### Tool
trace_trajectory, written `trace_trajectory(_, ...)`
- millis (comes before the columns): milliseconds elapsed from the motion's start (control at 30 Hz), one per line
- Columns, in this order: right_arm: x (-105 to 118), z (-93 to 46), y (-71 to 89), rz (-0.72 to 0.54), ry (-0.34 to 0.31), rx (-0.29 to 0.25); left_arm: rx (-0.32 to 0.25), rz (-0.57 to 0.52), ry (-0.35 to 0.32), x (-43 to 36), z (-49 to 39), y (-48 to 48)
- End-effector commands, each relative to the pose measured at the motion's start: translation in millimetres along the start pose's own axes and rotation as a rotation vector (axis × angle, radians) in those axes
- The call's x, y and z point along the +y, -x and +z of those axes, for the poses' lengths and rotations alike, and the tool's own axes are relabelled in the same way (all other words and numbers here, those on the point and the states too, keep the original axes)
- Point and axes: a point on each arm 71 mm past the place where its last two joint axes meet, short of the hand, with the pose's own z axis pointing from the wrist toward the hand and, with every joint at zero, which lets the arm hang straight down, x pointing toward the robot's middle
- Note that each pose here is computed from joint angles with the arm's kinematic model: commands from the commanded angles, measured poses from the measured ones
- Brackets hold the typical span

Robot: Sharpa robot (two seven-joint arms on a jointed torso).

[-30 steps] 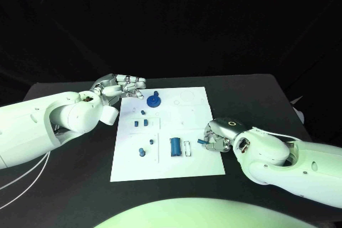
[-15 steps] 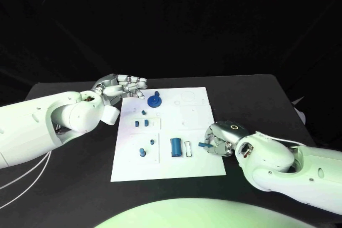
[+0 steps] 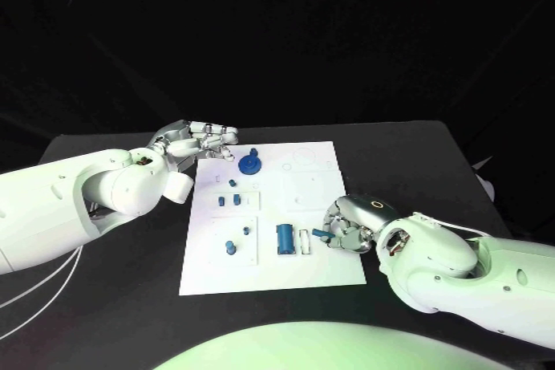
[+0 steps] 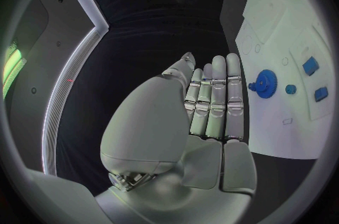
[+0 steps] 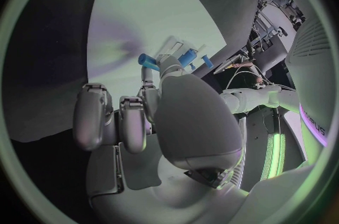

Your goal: Assemble the parts on the task board

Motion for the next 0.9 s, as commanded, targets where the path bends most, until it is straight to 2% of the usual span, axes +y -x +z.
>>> trace_trajectory(33, 2, 1.0, -3.5, 0.082, -0.026, 0.024, 0.017, -0.005, -0.010, -1.1, 0.6, -2.7)
trace_trajectory(233, 9, 5.2, -11.3, 0.123, -0.025, 0.062, 0.018, -0.005, -0.009, -1.0, 0.7, -2.8)
trace_trajectory(433, 14, 7.1, -16.7, 0.143, -0.020, 0.074, 0.018, -0.005, -0.008, -1.0, 0.6, -2.6)
trace_trajectory(667, 15, 10.9, -22.3, 0.117, -0.022, 0.123, 0.026, -0.006, -0.007, -0.9, 0.6, -3.6)
trace_trajectory(900, 14, 14.0, -24.4, 0.108, -0.028, 0.134, 0.029, -0.006, -0.006, -0.9, 0.5, -3.8)
